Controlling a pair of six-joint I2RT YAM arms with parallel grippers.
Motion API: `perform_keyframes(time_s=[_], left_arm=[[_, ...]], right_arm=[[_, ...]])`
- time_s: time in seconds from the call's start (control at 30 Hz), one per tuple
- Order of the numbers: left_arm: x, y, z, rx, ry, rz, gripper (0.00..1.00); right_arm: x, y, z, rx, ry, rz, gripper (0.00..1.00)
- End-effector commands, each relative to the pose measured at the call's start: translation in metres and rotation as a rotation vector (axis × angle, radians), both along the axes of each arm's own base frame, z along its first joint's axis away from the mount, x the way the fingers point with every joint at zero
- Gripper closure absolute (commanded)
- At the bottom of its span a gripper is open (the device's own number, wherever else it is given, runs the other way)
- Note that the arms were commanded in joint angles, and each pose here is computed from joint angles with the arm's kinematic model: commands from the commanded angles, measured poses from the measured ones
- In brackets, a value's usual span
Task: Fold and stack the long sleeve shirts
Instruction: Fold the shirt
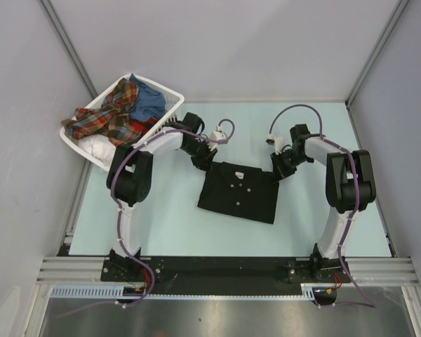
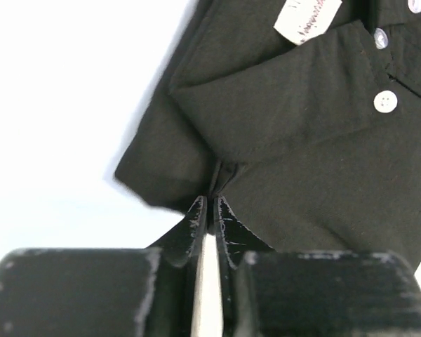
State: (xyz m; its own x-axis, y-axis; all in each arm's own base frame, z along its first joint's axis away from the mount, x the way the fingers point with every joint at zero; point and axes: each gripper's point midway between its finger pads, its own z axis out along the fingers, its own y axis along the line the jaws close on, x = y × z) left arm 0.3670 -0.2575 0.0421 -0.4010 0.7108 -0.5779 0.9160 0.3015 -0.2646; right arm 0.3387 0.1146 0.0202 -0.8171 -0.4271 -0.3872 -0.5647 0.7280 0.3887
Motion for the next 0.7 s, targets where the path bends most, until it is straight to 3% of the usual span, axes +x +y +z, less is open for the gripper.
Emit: perform_keyframes(time_s=[0.0, 0.07, 0.13, 0.17, 0.2, 0.33, 0.47, 0.53, 0.67], left_arm=[[0.040, 0.019, 0.024, -0.065, -0.058, 0.166, 0.84], [0.040, 0.028, 0.030, -0.094, -0.027, 0.239, 0.66], [0.036, 0.033, 0.066, -0.183, -0.040, 0.273, 0.53], [0.020, 0.035, 0.067, -0.201, -0.010, 0.275, 0.50], [0.010, 0.036, 0.101, -0.253, -0.065, 0.265, 0.47], [-0.069, 0.010, 0.125, -0.404, 0.158, 0.241, 0.37], [-0.148, -0.018, 0.094, -0.441, 0.425, 0.162, 0.35], [-0.161, -0.037, 0.079, -0.453, 0.485, 0.130, 0.35], [-0.145, -0.053, 0.036, -0.399, 0.548, 0.153, 0.37]], right_arm=[[0.054, -0.016, 0.013, -0.057, -0.164, -0.100, 1.00], [0.067, -0.015, 0.027, -0.045, -0.192, -0.124, 0.97], [0.062, -0.009, 0.045, 0.008, -0.165, -0.137, 0.81], [0.057, -0.007, 0.053, 0.033, -0.160, -0.147, 0.74], [0.052, -0.002, 0.080, 0.074, -0.199, -0.152, 0.62], [0.007, 0.039, 0.131, 0.343, -0.131, -0.163, 0.48], [-0.051, 0.080, 0.128, 0.528, 0.086, -0.119, 0.50], [-0.085, 0.099, 0.109, 0.584, 0.211, -0.072, 0.52], [-0.114, 0.104, 0.060, 0.529, 0.361, -0.044, 0.55]])
